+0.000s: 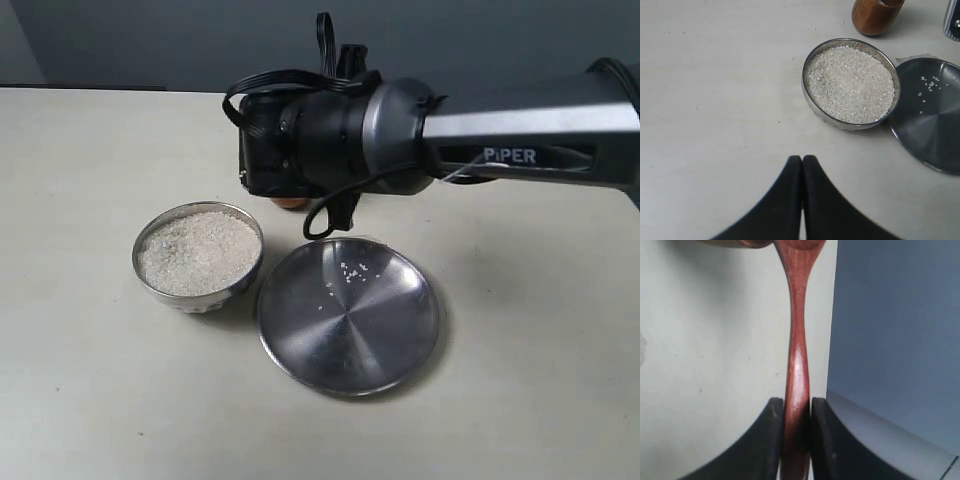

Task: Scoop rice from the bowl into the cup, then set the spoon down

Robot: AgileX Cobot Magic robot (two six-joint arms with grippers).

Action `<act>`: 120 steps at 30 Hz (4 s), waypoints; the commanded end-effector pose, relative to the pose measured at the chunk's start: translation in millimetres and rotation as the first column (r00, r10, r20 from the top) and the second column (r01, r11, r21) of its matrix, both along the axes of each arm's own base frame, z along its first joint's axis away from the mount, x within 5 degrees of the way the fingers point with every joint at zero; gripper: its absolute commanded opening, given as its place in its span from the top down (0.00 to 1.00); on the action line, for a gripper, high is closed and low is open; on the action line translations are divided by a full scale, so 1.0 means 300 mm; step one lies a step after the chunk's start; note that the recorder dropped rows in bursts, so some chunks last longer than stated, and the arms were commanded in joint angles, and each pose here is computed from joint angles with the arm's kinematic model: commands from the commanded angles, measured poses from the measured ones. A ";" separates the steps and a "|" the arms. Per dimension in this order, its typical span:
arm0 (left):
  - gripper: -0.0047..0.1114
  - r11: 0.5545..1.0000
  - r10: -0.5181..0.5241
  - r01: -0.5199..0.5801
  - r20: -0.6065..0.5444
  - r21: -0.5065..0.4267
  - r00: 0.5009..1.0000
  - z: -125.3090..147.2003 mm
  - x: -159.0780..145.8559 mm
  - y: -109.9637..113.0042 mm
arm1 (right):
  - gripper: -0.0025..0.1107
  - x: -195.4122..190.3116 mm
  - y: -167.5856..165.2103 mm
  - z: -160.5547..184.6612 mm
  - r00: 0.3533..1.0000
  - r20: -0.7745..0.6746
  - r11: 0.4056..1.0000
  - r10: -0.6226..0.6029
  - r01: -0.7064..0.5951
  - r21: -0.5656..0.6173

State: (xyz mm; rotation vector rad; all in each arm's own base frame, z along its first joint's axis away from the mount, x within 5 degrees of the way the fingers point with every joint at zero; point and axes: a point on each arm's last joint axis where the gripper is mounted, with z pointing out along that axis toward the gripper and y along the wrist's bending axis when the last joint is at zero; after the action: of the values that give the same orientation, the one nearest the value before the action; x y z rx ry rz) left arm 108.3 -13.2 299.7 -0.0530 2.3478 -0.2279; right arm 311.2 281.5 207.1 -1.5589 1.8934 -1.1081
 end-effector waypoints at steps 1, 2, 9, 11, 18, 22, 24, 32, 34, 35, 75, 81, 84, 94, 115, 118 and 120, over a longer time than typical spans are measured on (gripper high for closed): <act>0.96 1.000 0.003 -0.003 0.005 0.005 1.000 0.004 0.003 0.002 | 0.98 0.002 -0.002 0.012 1.000 0.007 0.998 0.022 -0.022 -0.064; 0.96 1.000 0.003 -0.003 0.005 0.005 1.000 0.004 0.003 0.002 | 0.98 0.002 -0.004 0.013 1.000 0.005 0.997 0.023 -0.022 -0.072; 0.96 1.000 0.003 -0.003 0.005 0.005 1.000 0.004 0.003 0.002 | 0.98 -0.004 -0.006 0.008 0.999 0.011 0.999 -0.031 0.031 -0.017; 0.96 1.000 0.003 -0.003 0.005 0.005 1.000 0.004 0.003 0.002 | 0.98 -0.007 -0.008 0.002 0.991 0.028 0.986 -0.132 0.128 0.109; 0.96 1.000 0.003 -0.003 0.005 0.005 1.000 0.004 0.003 0.002 | 0.98 -0.039 -0.041 0.102 0.903 -0.109 0.715 -0.416 0.398 0.575; 0.96 1.000 0.003 -0.003 0.005 0.005 1.000 0.004 0.003 0.002 | 0.98 -0.082 -0.131 0.108 0.825 -0.311 0.551 -0.473 0.552 0.627; 0.96 1.000 0.003 -0.003 0.005 0.005 1.000 0.004 0.003 0.002 | 0.98 -0.126 -0.178 0.075 0.808 -0.376 0.537 -0.453 0.584 0.609; 0.96 1.000 0.003 -0.003 0.005 0.005 1.000 0.004 0.003 0.002 | 0.98 -0.297 -0.245 -0.110 0.794 -0.549 0.403 -0.263 0.607 0.685; 0.96 1.000 0.003 -0.003 0.005 0.005 1.000 0.004 0.003 0.002 | 0.98 -0.314 -0.254 -0.142 0.787 -0.564 0.396 -0.251 0.615 0.682; 0.96 1.000 0.003 -0.003 0.005 0.005 1.000 0.004 0.003 0.002 | 0.98 -0.324 -0.261 -0.165 0.779 -0.574 0.398 -0.251 0.624 0.672; 0.96 1.000 0.003 -0.003 0.005 0.005 1.000 0.004 0.003 0.002 | 0.97 -0.463 -0.515 0.273 0.943 -0.195 0.375 -0.270 0.289 0.881; 0.96 1.000 0.003 -0.003 0.005 0.005 1.000 0.004 0.003 0.002 | 0.97 -0.575 -0.631 0.288 0.956 -0.143 0.310 -0.257 0.222 0.924; 0.96 1.000 0.003 -0.003 0.005 0.005 1.000 0.004 0.003 0.002 | 0.97 -0.630 -0.689 0.275 0.959 -0.120 0.281 -0.257 0.193 0.940; 0.96 1.000 0.003 -0.003 0.005 0.005 1.000 0.004 0.003 0.002 | 0.97 -0.756 -0.818 0.203 0.966 -0.058 0.187 -0.250 0.107 0.977; 0.96 1.000 0.003 -0.004 0.017 0.010 1.000 0.008 -0.004 0.003 | 0.97 -0.777 -0.845 0.201 0.955 -0.091 0.153 -0.284 0.138 0.979; 0.96 1.000 0.003 -0.004 0.075 0.015 0.997 0.026 -0.031 0.004 | 0.97 -0.777 -0.845 0.201 0.955 -0.091 0.153 -0.284 0.138 0.979; 0.96 0.998 0.001 -0.013 0.198 0.059 0.980 0.059 -0.048 0.012 | 0.97 -0.777 -0.845 0.201 0.955 -0.091 0.153 -0.284 0.138 0.979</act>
State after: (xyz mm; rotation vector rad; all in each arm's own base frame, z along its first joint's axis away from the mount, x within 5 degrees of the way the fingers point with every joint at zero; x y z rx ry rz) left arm 100.4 -12.3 305.5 -0.0350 2.2877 -0.2065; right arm 78.3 29.4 268.1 -0.4133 2.0197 0.1709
